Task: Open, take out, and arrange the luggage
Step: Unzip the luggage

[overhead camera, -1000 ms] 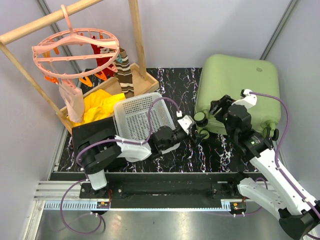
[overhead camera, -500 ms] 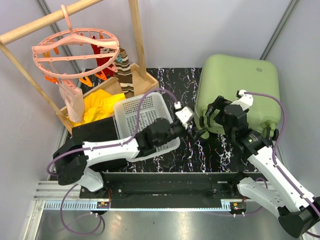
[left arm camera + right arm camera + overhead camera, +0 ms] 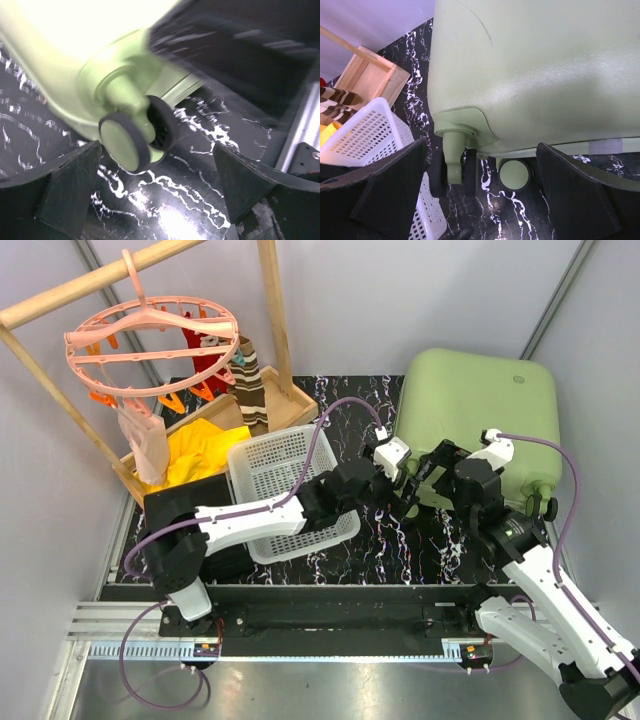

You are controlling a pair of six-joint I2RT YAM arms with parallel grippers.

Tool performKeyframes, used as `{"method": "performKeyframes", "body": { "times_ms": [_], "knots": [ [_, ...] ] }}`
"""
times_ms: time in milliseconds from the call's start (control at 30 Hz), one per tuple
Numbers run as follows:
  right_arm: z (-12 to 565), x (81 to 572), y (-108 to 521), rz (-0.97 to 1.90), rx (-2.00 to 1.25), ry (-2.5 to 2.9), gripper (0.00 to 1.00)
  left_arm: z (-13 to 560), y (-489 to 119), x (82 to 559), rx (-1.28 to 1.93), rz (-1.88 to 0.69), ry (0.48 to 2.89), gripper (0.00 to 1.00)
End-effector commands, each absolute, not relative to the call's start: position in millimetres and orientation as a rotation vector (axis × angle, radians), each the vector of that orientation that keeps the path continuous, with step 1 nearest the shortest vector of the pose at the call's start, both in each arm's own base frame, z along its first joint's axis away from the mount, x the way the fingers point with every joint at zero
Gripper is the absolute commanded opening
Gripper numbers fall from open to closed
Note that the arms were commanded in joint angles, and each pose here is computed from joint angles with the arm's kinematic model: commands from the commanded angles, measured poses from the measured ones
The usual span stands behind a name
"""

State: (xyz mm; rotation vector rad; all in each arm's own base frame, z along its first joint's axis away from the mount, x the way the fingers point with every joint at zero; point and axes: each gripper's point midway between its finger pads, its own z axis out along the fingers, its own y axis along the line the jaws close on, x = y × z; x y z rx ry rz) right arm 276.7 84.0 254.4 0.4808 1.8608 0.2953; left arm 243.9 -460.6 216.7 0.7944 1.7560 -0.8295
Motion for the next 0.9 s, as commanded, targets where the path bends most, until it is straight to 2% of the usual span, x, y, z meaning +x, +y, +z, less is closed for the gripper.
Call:
{"method": "performKeyframes", "body": {
  "times_ms": [0, 433, 467, 633, 867],
  "knots": [
    [264.1, 268.6, 66.2, 0.253, 0.53, 1.807, 1.0, 237.7, -466.3, 260.6, 0.678, -0.842, 1.756, 0.99],
    [218.2, 271.9, 53.3, 0.212, 0.649, 1.869, 1.0, 226.7, -483.9, 282.9, 0.58, -1.064, 1.786, 0.99],
    [217.3, 275.5, 54.4, 0.232, 0.652, 1.866, 1.0, 223.9, -486.7, 282.5, 0.588, -1.088, 1.782, 0.99],
    [193.2, 296.7, 29.0, 0.255, 0.752, 1.85, 1.0, 217.6, -493.6, 290.5, 0.58, -1.169, 1.788, 0.86],
    [188.6, 332.7, 25.3, 0.261, 0.729, 1.835, 0.99, 218.6, -499.3, 306.0, 0.583, -1.169, 1.757, 0.89]
  ]
}}
